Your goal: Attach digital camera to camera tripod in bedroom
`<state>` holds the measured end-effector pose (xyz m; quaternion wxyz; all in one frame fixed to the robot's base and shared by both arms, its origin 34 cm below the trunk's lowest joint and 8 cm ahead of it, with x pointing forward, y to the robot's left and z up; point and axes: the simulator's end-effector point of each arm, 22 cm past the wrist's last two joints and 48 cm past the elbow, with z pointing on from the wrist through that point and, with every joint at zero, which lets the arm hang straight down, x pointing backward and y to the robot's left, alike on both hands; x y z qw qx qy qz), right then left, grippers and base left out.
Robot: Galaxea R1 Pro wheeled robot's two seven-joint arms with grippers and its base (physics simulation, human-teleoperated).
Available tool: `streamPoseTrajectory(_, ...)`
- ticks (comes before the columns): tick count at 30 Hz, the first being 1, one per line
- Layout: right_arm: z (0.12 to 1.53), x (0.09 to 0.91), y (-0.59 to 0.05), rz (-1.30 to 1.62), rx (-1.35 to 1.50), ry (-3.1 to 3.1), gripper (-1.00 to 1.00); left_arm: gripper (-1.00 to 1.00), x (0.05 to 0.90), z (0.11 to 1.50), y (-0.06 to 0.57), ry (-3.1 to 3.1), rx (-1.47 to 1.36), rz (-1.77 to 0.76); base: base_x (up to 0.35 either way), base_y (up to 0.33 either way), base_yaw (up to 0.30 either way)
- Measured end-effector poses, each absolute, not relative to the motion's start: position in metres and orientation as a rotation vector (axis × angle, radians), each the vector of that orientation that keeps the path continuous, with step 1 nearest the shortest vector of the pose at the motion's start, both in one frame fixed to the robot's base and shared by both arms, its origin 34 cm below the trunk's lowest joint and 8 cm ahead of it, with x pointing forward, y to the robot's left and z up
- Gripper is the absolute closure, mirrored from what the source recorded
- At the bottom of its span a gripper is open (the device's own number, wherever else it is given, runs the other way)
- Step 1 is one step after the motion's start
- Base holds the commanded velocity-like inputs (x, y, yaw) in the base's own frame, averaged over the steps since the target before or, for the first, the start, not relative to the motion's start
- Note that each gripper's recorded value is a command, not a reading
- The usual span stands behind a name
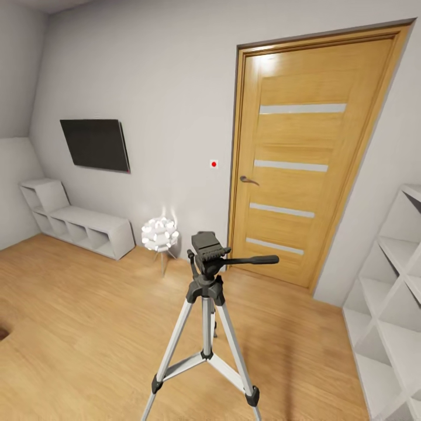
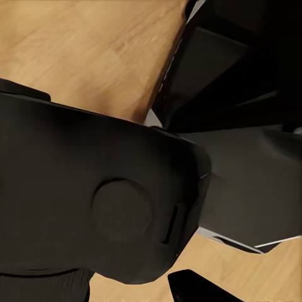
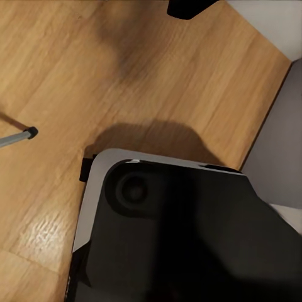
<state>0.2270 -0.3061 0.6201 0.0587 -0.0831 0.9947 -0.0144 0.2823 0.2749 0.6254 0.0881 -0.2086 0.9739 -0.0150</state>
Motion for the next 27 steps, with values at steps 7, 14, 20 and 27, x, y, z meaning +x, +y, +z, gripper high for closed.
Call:
streamPoseTrajectory(7,0.619,0.223,-0.306,-0.043,-0.253,3.024,-1.0,1.0,0.278,0.623,0.275,2.91,-0.624,-0.04,0.0,0.0,0.0)
streamPoseTrajectory(14,0.618,0.218,-0.306,-0.041,-0.254,3.036,-1.0,1.0,0.273,0.622,0.275,2.921,-0.626,-0.037,0.0,0.0,0.0)
streamPoseTrajectory(20,0.616,0.215,-0.306,-0.039,-0.255,3.045,-1.0,1.0,0.27,0.62,0.274,2.931,-0.625,-0.037,-0.116,0.0,0.0)
streamPoseTrajectory(27,0.615,0.21,-0.306,-0.039,-0.257,3.056,-1.0,1.0,0.266,0.618,0.274,2.941,-0.629,-0.033,-0.05,0.0,0.0)
